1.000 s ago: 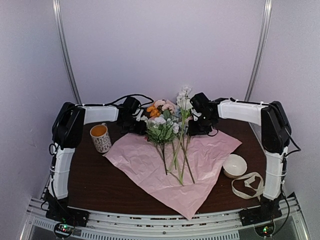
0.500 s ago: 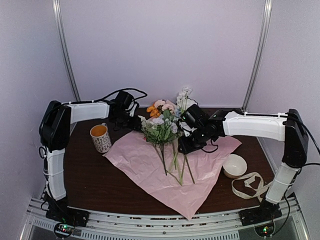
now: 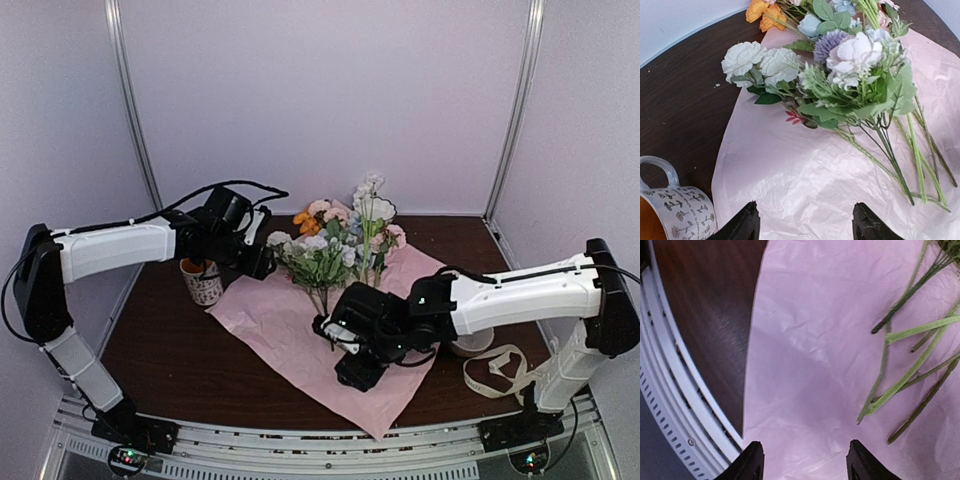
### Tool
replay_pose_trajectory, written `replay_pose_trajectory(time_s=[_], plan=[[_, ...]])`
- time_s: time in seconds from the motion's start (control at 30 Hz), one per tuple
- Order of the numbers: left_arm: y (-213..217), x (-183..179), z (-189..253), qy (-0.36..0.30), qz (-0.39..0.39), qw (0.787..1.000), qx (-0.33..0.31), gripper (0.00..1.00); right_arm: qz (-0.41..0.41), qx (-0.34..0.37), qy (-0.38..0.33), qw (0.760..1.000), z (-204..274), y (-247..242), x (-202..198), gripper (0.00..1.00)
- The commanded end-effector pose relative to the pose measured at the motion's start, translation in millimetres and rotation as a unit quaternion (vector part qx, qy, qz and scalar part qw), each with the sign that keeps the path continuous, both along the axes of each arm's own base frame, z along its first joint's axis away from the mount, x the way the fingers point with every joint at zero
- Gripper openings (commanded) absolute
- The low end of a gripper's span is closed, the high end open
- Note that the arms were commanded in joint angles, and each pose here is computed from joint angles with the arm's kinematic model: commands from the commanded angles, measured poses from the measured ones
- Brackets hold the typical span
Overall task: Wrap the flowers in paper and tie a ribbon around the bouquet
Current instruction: Adjust the fake flower on the flattened wrapping paper, then pick up the bottom corner of the flattened wrapping paper from the center of the board.
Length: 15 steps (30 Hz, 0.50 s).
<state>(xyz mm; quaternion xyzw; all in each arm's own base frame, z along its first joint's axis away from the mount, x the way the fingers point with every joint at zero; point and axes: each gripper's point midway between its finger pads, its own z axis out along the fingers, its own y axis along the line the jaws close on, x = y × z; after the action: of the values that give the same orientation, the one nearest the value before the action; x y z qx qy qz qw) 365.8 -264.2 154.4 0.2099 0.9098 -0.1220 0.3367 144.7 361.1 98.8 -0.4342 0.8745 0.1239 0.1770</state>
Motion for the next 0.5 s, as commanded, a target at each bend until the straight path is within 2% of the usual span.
replay_pose_trajectory(time_s=[0.0,0.13,0.23,0.33,0.47], plan=[[0,-15,14,-0.034,-0.007,0.999,-0.007,0.68,0.093,-0.058,-0.04,0.993,-4,-12,-52,0.62],[-4,-30,22,-0.043,-0.02,0.999,-0.011,0.71,0.137,-0.112,-0.077,0.981,-21,-10,-74,0.69],[-2,-36,27,-0.051,-0.024,0.998,-0.014,0.72,0.133,-0.203,-0.103,0.965,-46,-26,-68,0.7],[2,-39,35,-0.063,-0.023,0.998,-0.019,0.73,0.111,-0.268,-0.138,0.947,-52,-41,-56,0.67],[6,-43,39,-0.074,-0.032,0.997,-0.014,0.73,0.087,-0.277,-0.17,0.942,-42,-48,-50,0.57]])
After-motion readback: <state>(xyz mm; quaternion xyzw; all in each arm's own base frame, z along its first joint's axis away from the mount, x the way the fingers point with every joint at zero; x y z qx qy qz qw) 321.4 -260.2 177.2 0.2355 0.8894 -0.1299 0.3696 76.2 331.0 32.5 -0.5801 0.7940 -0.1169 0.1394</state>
